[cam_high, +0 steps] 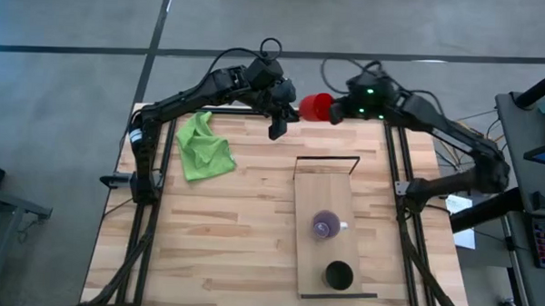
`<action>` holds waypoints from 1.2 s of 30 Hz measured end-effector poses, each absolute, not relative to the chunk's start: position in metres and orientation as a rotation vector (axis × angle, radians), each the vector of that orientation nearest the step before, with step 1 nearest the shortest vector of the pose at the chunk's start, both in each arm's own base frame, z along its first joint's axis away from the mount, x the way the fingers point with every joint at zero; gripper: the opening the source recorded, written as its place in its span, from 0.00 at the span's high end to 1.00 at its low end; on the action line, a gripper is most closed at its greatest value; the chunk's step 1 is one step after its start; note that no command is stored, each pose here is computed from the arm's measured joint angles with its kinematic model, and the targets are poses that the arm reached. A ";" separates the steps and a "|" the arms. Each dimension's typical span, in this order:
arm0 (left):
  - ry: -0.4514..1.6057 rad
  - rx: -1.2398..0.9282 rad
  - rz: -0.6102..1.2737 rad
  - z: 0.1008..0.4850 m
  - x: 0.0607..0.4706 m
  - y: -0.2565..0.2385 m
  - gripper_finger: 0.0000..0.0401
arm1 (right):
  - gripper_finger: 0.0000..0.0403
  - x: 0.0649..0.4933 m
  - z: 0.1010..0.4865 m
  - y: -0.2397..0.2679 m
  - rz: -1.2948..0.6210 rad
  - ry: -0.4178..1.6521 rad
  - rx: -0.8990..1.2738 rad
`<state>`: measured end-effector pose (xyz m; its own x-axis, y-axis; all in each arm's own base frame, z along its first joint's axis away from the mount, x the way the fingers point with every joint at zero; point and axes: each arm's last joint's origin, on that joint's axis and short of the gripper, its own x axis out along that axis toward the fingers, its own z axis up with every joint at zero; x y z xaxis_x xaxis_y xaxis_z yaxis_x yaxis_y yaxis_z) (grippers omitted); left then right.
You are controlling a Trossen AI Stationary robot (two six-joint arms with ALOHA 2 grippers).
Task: Stack small to large cups/mugs on shelf
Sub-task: Put the red mug on the shelf
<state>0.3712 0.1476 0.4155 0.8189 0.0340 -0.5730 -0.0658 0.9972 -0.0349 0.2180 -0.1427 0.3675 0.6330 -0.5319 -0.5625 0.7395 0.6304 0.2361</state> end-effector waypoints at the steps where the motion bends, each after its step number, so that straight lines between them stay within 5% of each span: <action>1: 0.609 -0.054 0.053 0.415 0.371 0.148 0.92 | 0.98 0.213 0.372 -0.139 -0.750 0.459 0.472; 16: 0.608 -0.051 0.052 0.416 0.370 0.147 0.92 | 0.98 0.160 0.385 -0.096 -0.552 0.597 0.565; 36: 0.629 -0.067 0.053 0.415 0.369 0.147 0.92 | 0.98 0.161 0.370 -0.070 -0.368 0.843 0.574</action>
<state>0.3693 0.1468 0.4145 0.8073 0.0289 -0.5894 -0.0698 0.9965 -0.0467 0.1605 -0.0701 0.3704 0.6168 -0.0814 -0.7829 0.5194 0.7894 0.3272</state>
